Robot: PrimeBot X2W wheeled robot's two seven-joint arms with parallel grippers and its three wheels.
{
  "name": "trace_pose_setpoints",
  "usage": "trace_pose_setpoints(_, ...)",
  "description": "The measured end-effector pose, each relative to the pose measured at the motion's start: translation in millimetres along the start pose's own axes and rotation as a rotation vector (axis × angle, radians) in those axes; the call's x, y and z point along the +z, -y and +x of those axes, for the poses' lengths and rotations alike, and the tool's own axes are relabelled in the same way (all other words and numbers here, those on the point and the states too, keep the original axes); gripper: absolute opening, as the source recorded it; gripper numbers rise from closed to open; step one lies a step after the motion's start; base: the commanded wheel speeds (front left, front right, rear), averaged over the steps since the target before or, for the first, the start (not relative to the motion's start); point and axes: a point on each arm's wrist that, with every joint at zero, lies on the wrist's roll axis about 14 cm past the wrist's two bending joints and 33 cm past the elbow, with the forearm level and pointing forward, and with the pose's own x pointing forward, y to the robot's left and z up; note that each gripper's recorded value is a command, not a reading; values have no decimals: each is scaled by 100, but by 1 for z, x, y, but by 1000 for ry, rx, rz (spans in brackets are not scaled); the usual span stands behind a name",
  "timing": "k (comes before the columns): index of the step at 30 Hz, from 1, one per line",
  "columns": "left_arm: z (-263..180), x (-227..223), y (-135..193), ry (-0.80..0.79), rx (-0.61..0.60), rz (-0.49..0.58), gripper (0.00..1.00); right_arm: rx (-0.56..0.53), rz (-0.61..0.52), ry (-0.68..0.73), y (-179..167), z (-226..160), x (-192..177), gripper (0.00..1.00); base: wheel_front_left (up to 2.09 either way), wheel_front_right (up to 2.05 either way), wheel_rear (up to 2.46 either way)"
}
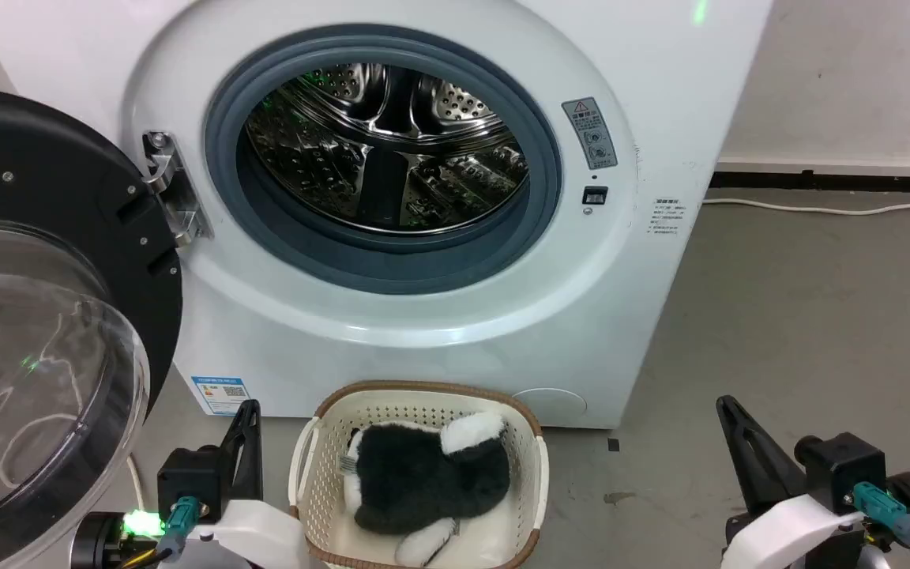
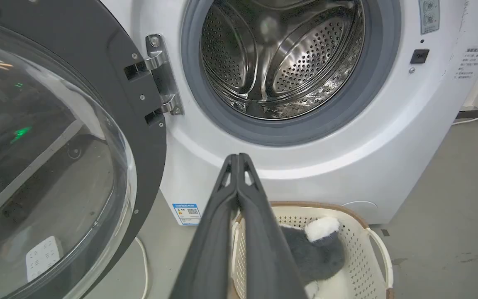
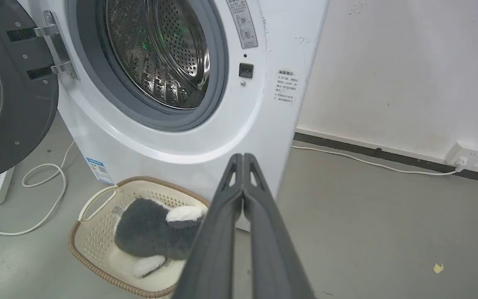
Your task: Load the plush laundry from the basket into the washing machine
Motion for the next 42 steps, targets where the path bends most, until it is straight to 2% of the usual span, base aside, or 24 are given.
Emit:
trace_pose_setpoints(27,0,0,0,0,-1,0,0,0,0,0,0,0,0,0,0,0,0)
trace_pose_setpoints(28,0,0,0,-1,0,0,100,0,0,-1,0,0,0,100,0,0,0)
trace_pose_setpoints(42,1,-1,9,4,-22,0,100,-18,12,8,6,-2,0,100,0,0,0)
